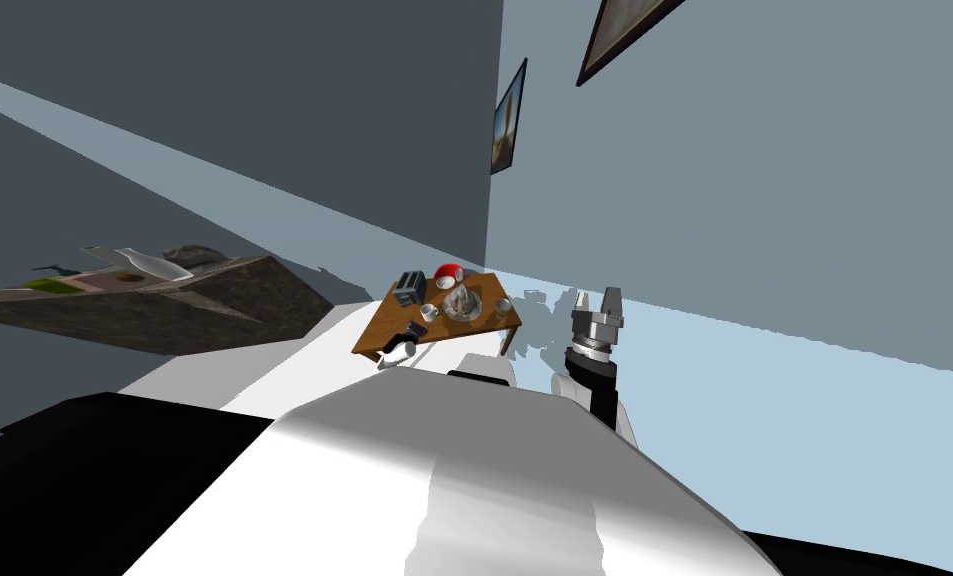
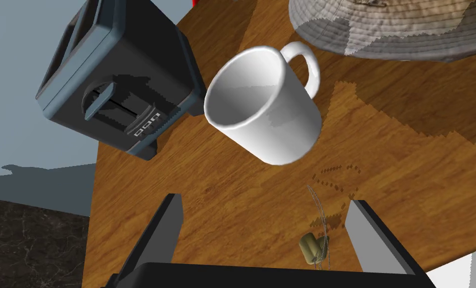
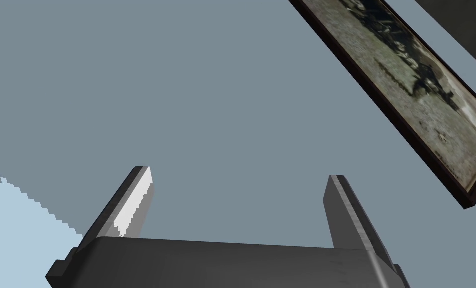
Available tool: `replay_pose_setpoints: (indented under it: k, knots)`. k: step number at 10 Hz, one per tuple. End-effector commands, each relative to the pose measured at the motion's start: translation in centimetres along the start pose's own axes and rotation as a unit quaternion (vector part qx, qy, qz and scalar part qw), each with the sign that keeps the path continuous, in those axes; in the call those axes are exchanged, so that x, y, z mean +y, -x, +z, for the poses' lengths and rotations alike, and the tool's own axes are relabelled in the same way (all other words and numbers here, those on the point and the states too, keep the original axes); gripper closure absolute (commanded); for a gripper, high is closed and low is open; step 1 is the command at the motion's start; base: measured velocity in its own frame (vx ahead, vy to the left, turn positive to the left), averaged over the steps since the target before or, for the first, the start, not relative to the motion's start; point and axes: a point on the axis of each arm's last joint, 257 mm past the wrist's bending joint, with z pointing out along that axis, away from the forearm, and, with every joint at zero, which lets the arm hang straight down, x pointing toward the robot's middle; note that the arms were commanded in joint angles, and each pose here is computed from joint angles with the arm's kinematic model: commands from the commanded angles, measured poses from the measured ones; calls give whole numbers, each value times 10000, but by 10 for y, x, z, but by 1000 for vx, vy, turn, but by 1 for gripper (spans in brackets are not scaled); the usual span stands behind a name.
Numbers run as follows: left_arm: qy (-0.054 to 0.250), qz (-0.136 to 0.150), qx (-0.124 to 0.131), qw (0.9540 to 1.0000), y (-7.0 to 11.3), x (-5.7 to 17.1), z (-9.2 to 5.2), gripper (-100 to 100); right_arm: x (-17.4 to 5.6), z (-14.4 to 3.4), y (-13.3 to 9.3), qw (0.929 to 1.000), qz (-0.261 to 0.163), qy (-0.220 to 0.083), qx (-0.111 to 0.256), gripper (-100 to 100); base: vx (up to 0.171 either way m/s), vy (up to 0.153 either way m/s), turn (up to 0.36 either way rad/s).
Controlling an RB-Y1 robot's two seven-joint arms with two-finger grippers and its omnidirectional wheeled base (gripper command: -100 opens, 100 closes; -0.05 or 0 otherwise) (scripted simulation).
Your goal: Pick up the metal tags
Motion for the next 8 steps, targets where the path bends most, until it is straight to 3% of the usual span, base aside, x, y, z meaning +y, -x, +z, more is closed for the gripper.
replay_pose_setpoints:
  k: [1,4,6,8]
  knots:
    - [131,-295,-209,9993,19,15,0,-100,0,0,0,10000,0,0,0,0,76,-2,39]
    - [274,-607,-435,9968,37,34,0,-100,0,0,0,10000,0,0,0,0,50,6,20]
    - [450,-947,-714,9919,60,60,-5,-100,0,0,0,10000,0,0,0,0,38,29,35]
    - [491,-1010,-788,9906,66,67,-8,-100,0,0,0,10000,0,0,0,0,28,35,16]
